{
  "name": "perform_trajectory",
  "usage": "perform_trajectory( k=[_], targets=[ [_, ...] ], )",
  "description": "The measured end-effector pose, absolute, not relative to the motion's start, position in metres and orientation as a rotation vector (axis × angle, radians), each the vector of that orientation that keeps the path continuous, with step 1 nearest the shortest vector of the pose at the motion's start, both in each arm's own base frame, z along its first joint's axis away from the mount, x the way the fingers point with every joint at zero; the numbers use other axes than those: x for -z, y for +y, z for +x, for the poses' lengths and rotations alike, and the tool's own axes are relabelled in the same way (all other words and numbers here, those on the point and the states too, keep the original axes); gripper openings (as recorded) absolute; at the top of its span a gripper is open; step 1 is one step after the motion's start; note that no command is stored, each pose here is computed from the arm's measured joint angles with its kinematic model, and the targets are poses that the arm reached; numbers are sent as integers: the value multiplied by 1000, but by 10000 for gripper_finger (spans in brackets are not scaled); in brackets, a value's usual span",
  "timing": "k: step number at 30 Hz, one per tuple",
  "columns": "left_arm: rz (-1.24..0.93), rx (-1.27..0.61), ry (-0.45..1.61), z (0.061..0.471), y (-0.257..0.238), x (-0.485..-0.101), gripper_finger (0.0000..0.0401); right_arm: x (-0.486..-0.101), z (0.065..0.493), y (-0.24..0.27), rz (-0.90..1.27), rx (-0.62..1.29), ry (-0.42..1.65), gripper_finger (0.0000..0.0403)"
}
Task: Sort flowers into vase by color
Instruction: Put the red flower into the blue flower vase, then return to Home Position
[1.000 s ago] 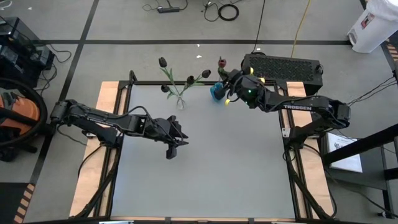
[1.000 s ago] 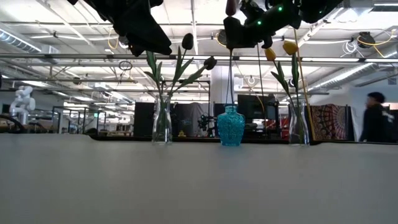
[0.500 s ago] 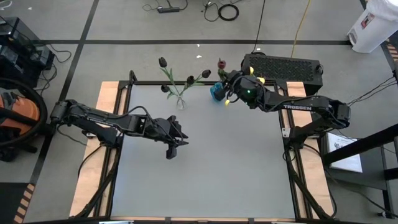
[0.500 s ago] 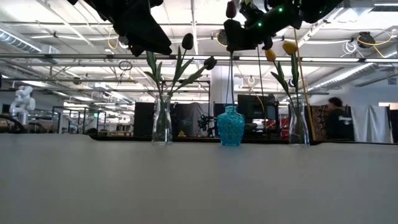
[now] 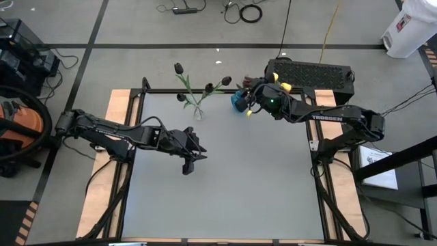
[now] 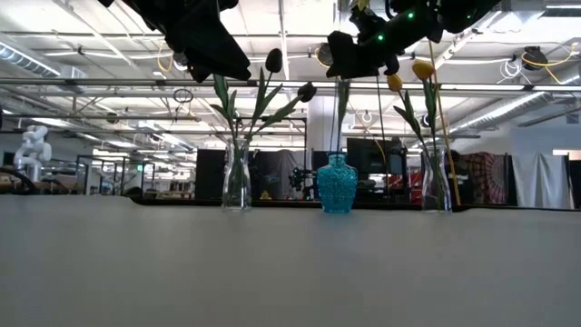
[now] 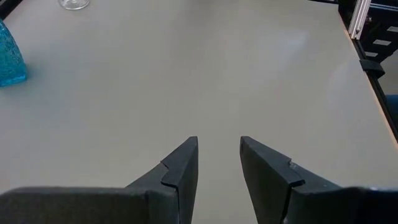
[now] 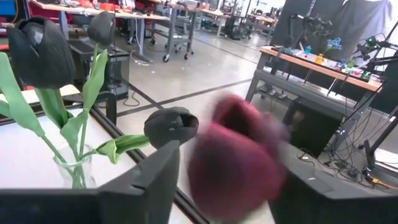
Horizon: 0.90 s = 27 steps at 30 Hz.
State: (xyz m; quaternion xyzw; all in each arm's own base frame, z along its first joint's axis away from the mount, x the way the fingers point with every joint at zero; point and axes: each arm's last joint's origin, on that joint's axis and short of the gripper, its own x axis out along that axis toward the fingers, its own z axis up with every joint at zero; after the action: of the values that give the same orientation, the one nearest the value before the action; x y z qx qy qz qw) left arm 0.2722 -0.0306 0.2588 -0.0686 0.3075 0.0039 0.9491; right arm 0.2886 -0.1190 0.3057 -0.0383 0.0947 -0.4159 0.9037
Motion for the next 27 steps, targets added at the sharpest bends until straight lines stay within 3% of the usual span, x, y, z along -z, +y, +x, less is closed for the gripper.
perform_trajectory(
  k=[13, 27],
  targets=[
    [-140, -8, 626, 272, -31, -259, 125, -323, 280, -102, -123, 815, 161, 301],
    [-140, -8, 625, 272, -31, -259, 125, -350, 253, -79, -122, 766, 122, 313]
  ],
)
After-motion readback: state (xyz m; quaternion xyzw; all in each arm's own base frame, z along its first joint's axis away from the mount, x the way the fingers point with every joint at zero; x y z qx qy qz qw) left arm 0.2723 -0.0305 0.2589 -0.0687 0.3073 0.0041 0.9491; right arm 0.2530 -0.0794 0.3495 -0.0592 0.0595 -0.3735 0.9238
